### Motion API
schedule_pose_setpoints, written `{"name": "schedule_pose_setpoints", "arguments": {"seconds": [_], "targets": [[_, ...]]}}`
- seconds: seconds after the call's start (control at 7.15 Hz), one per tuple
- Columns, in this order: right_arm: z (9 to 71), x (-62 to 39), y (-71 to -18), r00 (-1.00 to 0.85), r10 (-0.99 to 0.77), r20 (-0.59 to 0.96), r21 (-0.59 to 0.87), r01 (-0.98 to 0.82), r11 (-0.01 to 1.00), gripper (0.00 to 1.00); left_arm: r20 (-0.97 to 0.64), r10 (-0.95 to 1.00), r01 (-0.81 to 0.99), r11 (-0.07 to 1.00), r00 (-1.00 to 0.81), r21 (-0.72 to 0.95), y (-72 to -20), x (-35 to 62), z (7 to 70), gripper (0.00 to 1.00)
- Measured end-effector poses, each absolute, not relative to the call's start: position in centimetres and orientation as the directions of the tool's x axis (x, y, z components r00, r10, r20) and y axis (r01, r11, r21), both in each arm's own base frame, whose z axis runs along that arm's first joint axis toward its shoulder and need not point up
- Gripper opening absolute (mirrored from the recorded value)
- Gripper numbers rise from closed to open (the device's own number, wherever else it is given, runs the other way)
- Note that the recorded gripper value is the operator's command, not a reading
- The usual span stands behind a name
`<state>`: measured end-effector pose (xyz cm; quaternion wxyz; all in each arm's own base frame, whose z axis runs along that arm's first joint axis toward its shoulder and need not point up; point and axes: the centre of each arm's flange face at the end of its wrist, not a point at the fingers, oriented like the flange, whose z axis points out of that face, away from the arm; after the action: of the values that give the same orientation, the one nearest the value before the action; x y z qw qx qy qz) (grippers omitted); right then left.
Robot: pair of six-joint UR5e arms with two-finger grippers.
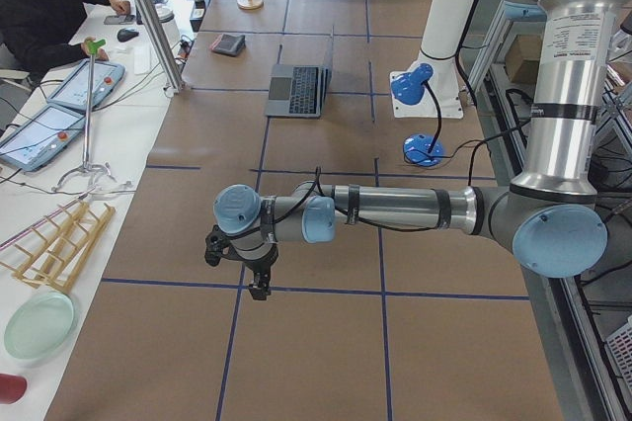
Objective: Close laptop
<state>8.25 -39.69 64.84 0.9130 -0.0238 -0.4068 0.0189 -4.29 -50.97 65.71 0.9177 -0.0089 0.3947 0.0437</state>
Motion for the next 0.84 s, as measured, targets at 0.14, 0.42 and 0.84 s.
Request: {"name": "schedule_pose_setpoints", "arguments": {"seconds": [0.14,0.42,0.84], "targets": [[64.54,8.35,-39.81,0.670,0.050,0.741,-0.052,-0.017,0.999,0.99,-0.725,0.074,-0.087,0.996,0.685,0.020,-50.98,-4.29,65.64,1.00],[64.03,8.55,-39.95,0.673,0.043,0.739,-0.040,-0.020,0.999,0.99,-0.725,0.078,-0.088,0.996,0.684,0.024,-51.08,-4.24,65.45,1.00],[63.73,8.62,-40.07,0.674,0.039,0.738,-0.033,-0.022,0.999,0.99,-0.725,0.081,-0.089,0.996,0.684,0.028,-51.28,-4.20,65.26,1.00]]}}
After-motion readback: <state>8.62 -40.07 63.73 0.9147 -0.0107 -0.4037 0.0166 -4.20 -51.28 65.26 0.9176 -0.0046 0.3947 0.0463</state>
